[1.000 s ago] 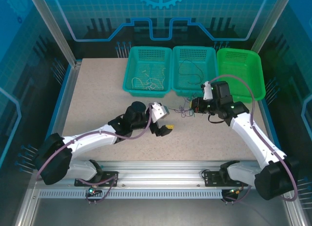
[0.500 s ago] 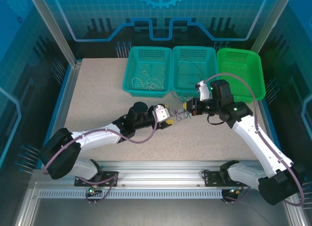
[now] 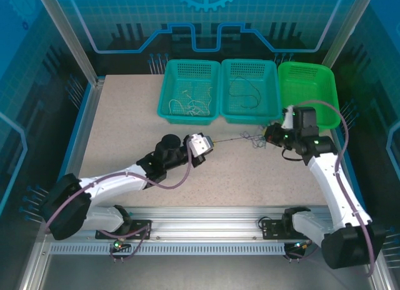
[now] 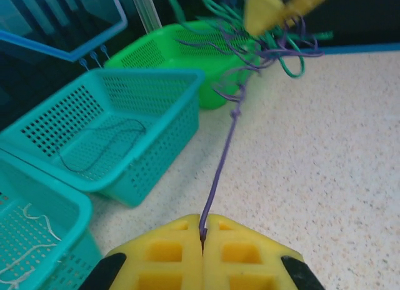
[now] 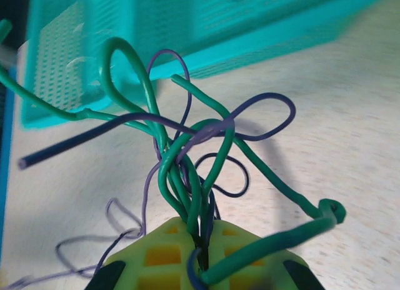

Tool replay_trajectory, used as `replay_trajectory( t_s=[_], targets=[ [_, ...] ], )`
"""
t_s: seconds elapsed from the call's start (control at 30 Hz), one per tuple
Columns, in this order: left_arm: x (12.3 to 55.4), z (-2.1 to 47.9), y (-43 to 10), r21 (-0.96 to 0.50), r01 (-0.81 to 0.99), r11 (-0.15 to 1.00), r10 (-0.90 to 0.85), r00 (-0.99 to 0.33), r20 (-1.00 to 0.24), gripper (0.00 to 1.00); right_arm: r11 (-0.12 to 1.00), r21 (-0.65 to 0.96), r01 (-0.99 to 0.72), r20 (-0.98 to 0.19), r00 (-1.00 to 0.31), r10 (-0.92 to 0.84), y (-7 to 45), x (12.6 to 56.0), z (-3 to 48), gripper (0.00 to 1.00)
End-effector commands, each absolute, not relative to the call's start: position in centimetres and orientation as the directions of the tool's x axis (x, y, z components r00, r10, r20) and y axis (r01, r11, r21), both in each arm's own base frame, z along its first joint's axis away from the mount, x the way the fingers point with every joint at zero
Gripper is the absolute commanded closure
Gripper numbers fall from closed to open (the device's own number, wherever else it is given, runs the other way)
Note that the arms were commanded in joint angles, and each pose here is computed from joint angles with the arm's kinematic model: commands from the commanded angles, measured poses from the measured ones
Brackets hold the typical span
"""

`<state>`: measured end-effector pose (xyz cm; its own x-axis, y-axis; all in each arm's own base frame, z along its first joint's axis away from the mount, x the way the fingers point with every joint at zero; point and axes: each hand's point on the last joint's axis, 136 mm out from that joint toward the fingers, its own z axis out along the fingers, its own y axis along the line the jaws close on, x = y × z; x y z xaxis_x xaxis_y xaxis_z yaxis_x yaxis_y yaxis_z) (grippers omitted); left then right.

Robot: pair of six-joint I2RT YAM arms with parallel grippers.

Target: Untangle the cables

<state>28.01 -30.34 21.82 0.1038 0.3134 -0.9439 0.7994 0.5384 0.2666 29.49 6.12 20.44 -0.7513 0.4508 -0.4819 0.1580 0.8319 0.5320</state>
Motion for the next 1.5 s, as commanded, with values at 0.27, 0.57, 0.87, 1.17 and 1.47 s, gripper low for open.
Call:
replay_trajectory(
  t_s=[0.27, 0.57, 0.87, 1.17, 1.47],
  targets=[
    [31.4, 28.5, -16.8, -0.127, 0.463, 0.877, -0.107, -0.069, -0.992, 1.0, 0.662, 0.449, 0.6, -0.431, -0.504, 0.749, -4.6, 27.1, 15.4, 0.87],
    [31.5, 27.1, -14.5, -0.208, 0.384, 0.9, -0.148, -0.181, -0.972, 1.0, 0.682, 0.547, 0.486, -0.381, -0.581, 0.719, -1.9, 28.9, 14.6, 1.0],
    [28.3, 22.8, -23.2, -0.143, 0.754, 0.641, -0.02, -0.169, -0.985, 0.59, 0.768, 0.63, 0.115, -0.516, -0.677, 0.524, 5.8, 31.0, 21.8, 1.0],
    [28.3, 21.1, -26.1, -0.171, 0.795, 0.582, -0.026, -0.192, -0.981, 0.49, 0.767, 0.639, -0.064, -0.621, -0.631, 0.464, 9.0, 30.6, 29.3, 1.0],
    [26.4, 24.9, -35.2, -0.253, 0.92, 0.3, -0.134, -0.222, -0.966, 0.28, 0.779, 0.618, -0.106, -0.669, -0.592, 0.45, 9.9, 29.7, 32.0, 1.0]
  ],
)
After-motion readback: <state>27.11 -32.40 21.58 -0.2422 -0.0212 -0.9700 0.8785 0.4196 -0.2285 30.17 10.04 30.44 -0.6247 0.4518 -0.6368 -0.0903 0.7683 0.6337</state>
